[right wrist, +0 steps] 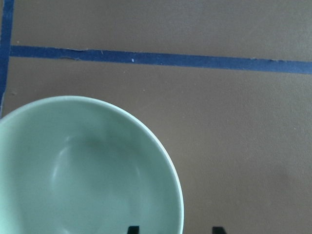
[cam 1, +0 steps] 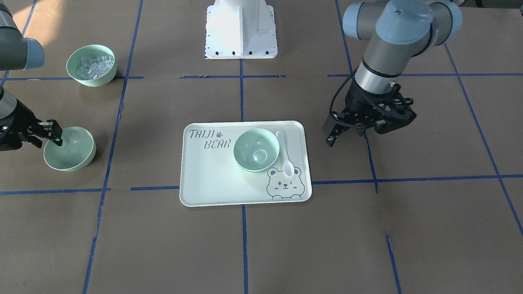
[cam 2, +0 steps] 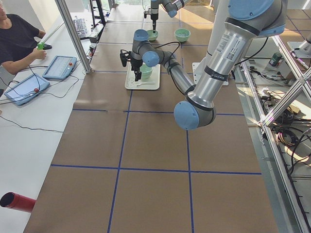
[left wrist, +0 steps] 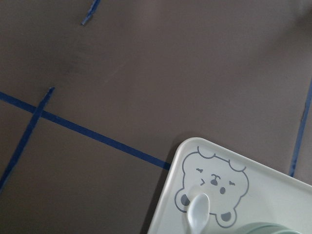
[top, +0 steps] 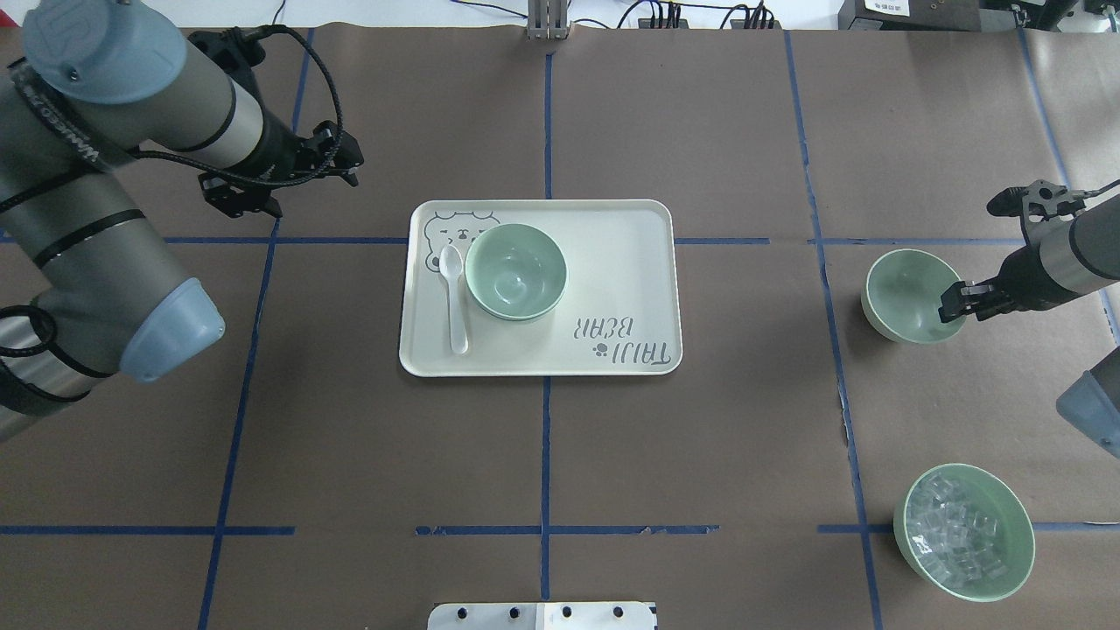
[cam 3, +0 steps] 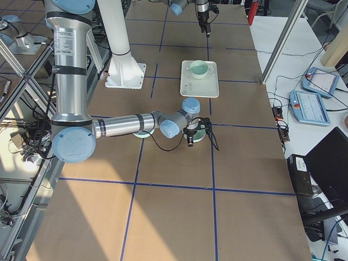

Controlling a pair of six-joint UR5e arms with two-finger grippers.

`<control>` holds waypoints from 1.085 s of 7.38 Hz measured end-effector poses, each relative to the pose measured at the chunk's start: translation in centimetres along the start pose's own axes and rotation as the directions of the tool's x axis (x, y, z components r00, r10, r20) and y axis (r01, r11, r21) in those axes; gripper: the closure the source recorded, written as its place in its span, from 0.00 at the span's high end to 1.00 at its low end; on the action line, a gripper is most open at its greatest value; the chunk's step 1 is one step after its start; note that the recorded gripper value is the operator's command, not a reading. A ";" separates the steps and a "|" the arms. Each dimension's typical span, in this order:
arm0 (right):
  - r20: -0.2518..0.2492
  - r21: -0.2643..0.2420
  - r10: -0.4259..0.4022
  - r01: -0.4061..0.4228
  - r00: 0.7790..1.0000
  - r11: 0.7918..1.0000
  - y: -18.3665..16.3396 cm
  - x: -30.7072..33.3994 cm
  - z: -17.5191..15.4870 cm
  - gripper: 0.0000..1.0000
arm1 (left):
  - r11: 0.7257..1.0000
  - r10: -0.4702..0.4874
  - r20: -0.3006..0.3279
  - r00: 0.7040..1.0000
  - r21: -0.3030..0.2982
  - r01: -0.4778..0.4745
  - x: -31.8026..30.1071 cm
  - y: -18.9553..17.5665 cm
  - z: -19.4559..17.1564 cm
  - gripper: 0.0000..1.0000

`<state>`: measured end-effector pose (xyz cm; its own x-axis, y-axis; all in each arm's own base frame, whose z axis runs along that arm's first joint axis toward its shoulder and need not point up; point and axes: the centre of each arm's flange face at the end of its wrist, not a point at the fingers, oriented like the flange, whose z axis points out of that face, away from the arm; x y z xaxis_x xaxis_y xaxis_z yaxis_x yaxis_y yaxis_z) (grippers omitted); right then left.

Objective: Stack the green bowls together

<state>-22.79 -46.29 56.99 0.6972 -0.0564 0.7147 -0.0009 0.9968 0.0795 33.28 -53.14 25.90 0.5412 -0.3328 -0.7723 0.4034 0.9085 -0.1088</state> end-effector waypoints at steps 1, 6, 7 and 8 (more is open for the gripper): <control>0.008 0.000 0.001 -0.001 1.000 1.000 -0.2 -0.4 -0.2 0.00 | 0.999 0.024 0.021 0.999 0.020 -0.025 -2.2 -1.7 -0.3 1.00; 0.216 -0.026 0.137 -0.134 0.967 0.991 -2.2 -5.6 -7.8 0.00 | 0.984 0.155 0.154 0.976 0.064 -0.167 -13.9 -7.8 -0.9 1.00; 0.272 -0.033 0.160 -0.156 0.949 0.987 -3.4 -7.8 -10.1 0.00 | 0.975 0.200 0.175 0.964 0.060 -0.213 -16.8 -8.7 -0.9 1.00; 0.313 -0.037 0.166 -0.163 0.935 0.986 -4.6 -11.0 -11.6 0.00 | 0.964 0.241 0.181 0.954 0.065 -0.256 -20.0 -9.5 -1.1 1.00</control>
<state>-22.11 -49.62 40.74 0.4278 0.0954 0.8988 -0.0880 0.9941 -0.0637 17.83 -54.86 41.72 0.7467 -0.1442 -0.6494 0.2988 0.9449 0.1337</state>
